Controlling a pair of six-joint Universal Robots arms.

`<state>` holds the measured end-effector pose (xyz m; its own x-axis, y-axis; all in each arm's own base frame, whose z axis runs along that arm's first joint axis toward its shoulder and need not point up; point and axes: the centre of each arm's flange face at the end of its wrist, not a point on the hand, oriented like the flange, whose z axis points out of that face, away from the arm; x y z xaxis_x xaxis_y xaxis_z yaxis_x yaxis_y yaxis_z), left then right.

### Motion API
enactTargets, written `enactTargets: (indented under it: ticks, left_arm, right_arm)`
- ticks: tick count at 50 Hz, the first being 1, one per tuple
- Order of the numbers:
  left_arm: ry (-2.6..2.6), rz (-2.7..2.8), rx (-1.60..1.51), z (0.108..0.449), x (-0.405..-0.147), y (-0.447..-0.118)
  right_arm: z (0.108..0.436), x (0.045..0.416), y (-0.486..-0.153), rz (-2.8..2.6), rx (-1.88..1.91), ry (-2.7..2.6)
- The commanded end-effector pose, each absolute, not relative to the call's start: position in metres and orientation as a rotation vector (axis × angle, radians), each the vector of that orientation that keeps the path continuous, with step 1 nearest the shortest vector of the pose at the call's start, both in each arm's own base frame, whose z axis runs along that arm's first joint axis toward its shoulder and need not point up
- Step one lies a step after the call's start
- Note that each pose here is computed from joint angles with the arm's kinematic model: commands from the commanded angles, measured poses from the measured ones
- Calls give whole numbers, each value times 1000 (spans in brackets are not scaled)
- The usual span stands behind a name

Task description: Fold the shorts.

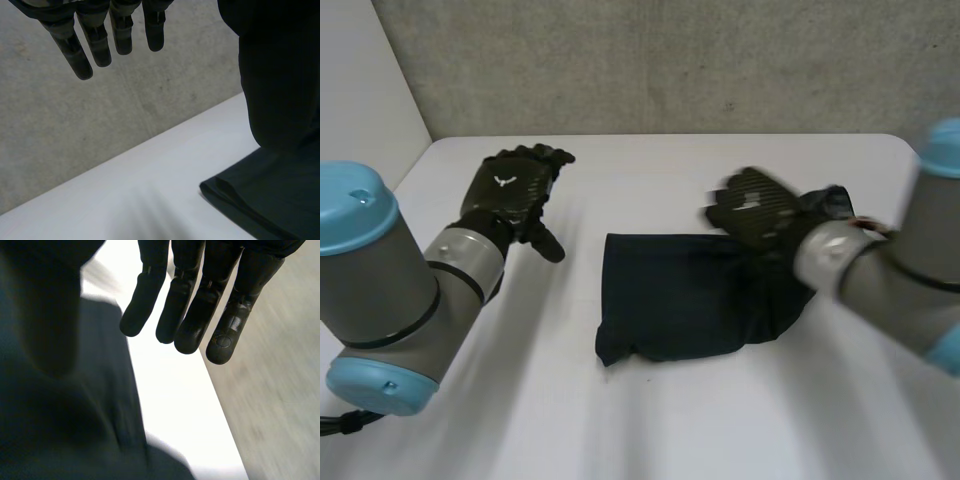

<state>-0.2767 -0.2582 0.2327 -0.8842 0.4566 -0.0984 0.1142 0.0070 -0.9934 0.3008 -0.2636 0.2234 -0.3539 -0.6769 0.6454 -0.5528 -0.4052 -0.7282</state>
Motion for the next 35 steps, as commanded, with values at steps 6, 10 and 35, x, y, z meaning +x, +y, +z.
enactTargets:
  ticks: [6, 10, 35]
  left_arm:
    - [-2034, 2006, -553, 242, -264, -263]
    - [-2048, 1995, -555, 239, -263, -262]
    - [-2054, 1961, -581, 231, -267, -254]
  right_arm:
    - [163, 405, -183, -1554, -1884, 1310]
    - [161, 410, -186, -1558, -1864, 1322]
    - [175, 144, -315, -1806, -916, 2258]
